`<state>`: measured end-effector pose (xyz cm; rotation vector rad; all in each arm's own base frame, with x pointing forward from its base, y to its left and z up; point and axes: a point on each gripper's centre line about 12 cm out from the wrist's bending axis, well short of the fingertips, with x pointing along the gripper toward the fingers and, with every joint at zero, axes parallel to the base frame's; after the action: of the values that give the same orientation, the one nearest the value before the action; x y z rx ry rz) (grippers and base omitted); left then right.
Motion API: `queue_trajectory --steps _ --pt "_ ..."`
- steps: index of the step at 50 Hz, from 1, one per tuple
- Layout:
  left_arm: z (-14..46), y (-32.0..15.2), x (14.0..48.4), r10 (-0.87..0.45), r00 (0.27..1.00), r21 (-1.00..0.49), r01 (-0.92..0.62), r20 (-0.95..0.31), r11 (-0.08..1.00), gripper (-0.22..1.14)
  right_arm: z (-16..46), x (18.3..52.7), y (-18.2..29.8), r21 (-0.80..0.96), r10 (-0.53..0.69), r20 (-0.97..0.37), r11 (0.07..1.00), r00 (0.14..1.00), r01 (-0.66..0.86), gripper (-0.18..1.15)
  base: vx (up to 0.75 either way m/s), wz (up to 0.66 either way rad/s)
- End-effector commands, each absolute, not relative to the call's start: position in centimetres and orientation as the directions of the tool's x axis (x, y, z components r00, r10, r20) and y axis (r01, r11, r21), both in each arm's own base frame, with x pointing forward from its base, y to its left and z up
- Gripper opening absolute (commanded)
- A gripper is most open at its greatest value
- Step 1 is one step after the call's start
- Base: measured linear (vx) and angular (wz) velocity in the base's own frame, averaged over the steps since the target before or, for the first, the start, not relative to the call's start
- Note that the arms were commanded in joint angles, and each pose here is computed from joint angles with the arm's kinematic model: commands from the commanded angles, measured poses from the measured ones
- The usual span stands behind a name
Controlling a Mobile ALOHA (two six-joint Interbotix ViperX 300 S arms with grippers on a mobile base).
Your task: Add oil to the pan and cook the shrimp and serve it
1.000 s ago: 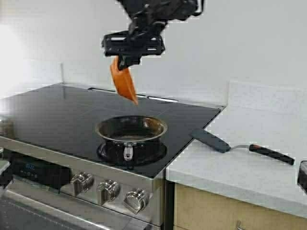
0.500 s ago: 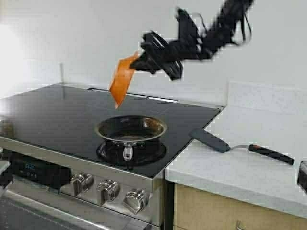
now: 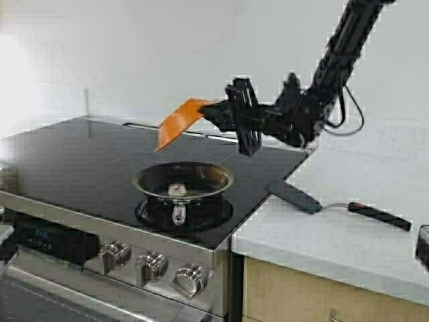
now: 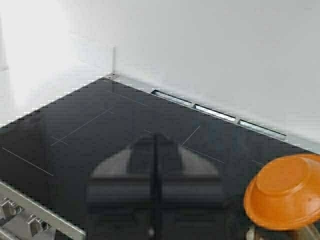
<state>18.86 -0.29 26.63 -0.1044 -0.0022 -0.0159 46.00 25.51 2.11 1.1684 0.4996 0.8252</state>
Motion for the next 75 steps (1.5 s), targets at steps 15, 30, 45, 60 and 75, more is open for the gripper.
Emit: queue_trajectory --steps 15,30,45,60,75 --pt "27.1 -0.3 19.0 -0.014 1.0 -0.104 0.016 0.014 0.994 0.03 7.4 46.1 25.3 0.895 0.767 0.207 0.102 0.607 -0.435 0.04 0.0 0.0" --pt "27.1 -0.3 19.0 -0.014 1.0 -0.106 0.016 0.017 0.994 0.03 12.5 45.0 24.8 0.702 0.767 -0.187 0.541 0.613 -0.463 0.06 0.0 0.0" --pt "27.2 -0.3 19.0 -0.014 1.0 -0.106 0.016 0.02 0.994 0.03 18.5 42.5 20.4 0.043 0.293 -0.558 0.945 0.777 -0.325 0.06 0.0 0.0" --pt "27.1 -0.3 19.0 -0.015 1.0 -0.104 0.016 0.015 0.994 0.03 20.7 38.5 12.9 -0.512 -0.246 -0.61 0.848 0.753 -0.137 0.06 0.0 0.0" --pt "27.3 -0.3 19.0 -0.014 1.0 -0.104 0.016 0.021 0.994 0.03 18.8 37.6 4.8 -0.706 -0.532 -0.64 0.692 0.554 -0.151 0.06 0.0 0.0"
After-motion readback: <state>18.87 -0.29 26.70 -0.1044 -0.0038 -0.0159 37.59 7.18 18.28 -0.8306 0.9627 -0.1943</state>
